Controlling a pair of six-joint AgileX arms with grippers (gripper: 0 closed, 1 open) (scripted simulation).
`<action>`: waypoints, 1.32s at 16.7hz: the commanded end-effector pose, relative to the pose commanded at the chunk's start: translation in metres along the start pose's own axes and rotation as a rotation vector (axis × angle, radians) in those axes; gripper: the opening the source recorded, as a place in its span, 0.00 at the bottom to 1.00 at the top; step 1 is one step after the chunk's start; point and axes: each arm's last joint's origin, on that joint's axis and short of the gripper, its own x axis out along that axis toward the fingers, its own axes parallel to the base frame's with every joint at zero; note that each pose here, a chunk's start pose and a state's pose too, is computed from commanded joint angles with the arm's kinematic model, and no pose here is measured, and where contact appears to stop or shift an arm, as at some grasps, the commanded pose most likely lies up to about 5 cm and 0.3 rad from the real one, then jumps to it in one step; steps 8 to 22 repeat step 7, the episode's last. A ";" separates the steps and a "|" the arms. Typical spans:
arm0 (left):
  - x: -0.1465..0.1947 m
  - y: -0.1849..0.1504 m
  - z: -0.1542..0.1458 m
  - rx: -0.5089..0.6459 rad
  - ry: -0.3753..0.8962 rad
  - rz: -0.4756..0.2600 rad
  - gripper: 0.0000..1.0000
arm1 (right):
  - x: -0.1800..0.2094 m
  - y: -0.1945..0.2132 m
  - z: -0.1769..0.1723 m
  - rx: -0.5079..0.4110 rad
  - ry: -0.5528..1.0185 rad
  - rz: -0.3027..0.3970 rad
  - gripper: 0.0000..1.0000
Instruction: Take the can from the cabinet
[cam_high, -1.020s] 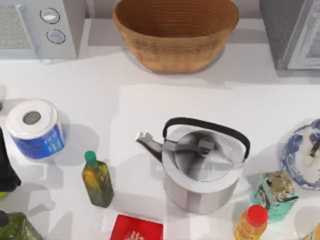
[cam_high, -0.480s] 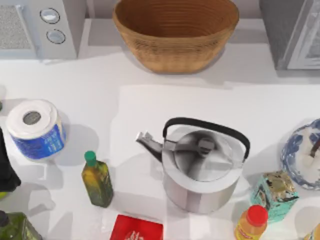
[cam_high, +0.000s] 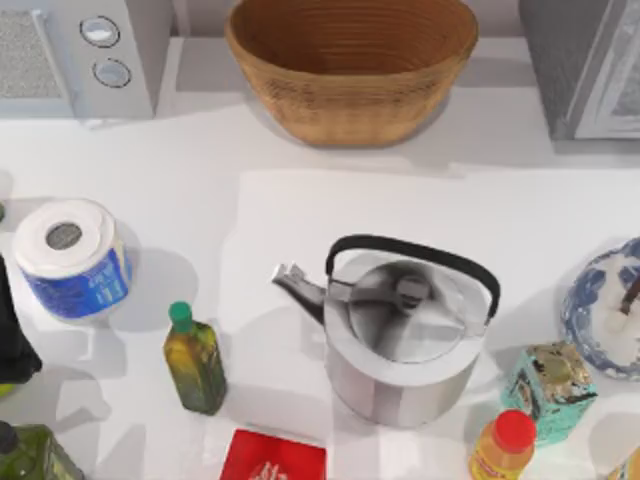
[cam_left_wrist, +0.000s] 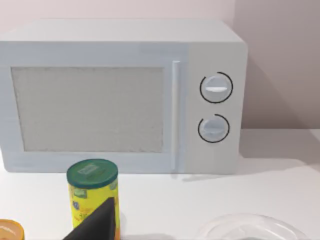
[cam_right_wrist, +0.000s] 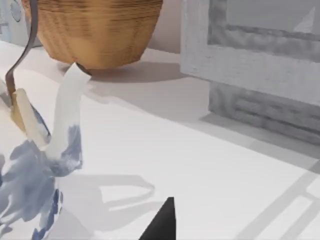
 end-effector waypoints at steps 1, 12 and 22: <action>0.000 0.000 0.000 0.000 0.000 0.000 1.00 | 0.000 0.000 0.000 0.000 0.000 0.000 0.98; 0.000 0.000 0.000 0.000 0.000 0.000 1.00 | 0.000 0.000 0.000 0.000 0.000 0.000 1.00; 0.000 0.000 0.000 0.000 0.000 0.000 1.00 | 0.000 0.000 0.000 0.000 0.000 0.000 1.00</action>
